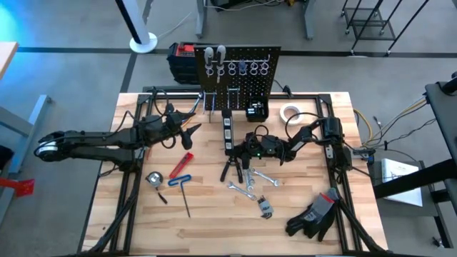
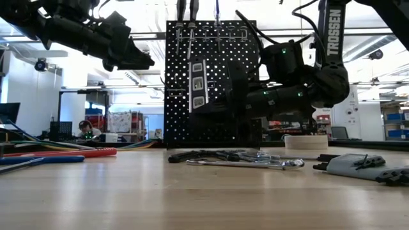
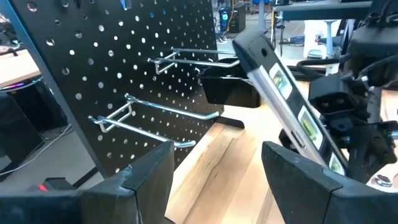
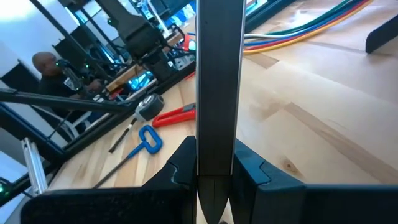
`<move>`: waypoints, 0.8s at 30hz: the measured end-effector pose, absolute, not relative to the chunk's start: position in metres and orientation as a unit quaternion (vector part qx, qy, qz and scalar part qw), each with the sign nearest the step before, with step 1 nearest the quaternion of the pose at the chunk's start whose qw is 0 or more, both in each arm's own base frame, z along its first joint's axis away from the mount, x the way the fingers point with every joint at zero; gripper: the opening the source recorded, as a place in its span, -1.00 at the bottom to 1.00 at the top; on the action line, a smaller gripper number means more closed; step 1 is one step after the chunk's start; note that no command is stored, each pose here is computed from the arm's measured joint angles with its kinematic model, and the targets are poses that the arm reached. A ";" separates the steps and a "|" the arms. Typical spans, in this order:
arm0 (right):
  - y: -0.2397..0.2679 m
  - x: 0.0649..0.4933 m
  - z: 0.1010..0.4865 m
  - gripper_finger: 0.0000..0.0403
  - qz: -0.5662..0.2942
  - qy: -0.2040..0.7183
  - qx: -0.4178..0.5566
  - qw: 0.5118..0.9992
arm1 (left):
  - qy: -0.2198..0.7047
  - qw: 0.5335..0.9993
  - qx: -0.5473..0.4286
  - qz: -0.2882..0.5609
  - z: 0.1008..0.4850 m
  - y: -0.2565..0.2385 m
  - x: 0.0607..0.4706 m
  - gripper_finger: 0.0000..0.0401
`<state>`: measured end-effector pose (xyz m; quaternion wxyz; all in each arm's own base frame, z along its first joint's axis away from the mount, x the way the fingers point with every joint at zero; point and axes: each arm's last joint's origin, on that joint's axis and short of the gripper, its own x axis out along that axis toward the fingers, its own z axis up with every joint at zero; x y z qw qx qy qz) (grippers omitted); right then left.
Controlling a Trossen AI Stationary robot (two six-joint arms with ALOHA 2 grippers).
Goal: Hang tools onto peg board
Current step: Hang the spirit level on the peg board
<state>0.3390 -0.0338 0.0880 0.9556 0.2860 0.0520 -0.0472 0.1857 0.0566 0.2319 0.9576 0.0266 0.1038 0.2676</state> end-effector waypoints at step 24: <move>-0.044 0.337 0.086 -0.78 -0.090 0.044 0.361 0.927 | 0.105 0.956 0.036 0.271 0.232 0.057 0.185 0.15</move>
